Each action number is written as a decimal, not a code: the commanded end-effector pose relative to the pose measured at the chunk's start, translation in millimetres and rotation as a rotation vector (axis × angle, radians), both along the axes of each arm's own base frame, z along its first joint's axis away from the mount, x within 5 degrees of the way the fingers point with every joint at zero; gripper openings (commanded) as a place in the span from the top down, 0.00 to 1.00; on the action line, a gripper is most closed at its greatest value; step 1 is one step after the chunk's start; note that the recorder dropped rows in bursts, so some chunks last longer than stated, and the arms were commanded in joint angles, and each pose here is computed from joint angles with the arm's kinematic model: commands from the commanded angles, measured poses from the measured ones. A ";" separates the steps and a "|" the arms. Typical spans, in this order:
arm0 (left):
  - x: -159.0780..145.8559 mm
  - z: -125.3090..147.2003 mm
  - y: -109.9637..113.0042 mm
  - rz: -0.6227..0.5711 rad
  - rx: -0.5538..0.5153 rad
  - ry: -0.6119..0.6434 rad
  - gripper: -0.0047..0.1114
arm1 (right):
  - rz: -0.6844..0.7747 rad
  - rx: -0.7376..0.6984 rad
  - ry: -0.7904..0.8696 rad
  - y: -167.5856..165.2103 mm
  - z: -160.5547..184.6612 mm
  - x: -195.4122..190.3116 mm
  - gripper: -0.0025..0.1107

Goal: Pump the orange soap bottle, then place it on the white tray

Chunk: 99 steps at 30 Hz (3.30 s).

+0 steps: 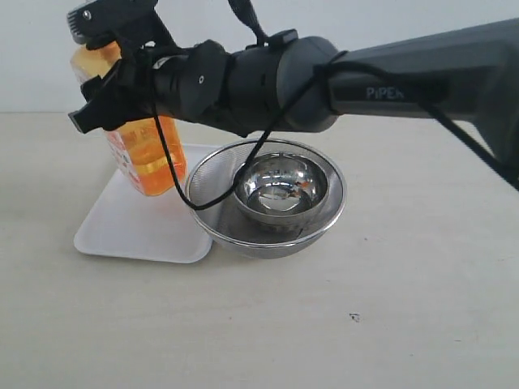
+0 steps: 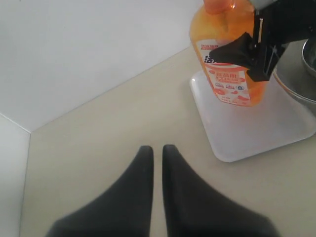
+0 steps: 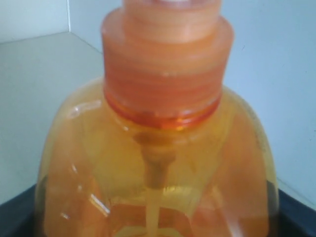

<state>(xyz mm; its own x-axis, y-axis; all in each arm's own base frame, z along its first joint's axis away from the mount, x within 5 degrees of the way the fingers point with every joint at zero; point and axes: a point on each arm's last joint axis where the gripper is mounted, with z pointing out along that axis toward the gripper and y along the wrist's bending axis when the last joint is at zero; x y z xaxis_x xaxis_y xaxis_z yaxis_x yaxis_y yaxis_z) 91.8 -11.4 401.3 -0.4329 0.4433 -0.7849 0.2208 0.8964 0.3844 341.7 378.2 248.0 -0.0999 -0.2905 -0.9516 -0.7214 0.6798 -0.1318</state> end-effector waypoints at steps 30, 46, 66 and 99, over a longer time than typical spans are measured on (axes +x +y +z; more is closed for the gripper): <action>4.6 -11.0 -6.8 -0.028 -0.030 -0.024 0.92 | -0.081 0.139 0.074 4.3 -7.8 8.1 0.32; 5.0 -10.3 -4.9 -0.016 -0.010 -0.033 0.92 | -0.002 0.132 0.104 -2.3 29.8 -6.6 0.32; 4.4 -11.6 -3.1 0.020 -0.033 -0.016 0.92 | 0.190 -0.022 0.186 -16.5 65.2 -36.4 0.32; 79.5 -68.2 -70.1 -0.012 -0.174 -0.215 0.92 | 0.062 -0.468 0.372 -98.2 41.8 0.9 0.98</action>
<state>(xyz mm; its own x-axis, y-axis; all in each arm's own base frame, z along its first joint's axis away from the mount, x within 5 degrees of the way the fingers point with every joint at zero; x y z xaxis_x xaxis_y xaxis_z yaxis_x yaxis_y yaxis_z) 165.5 -75.3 337.0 -0.3183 0.2803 -0.9056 0.1486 0.9582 0.2444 342.0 283.0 284.7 -0.4059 -0.6664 -0.6255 -0.8064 0.5832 -0.0981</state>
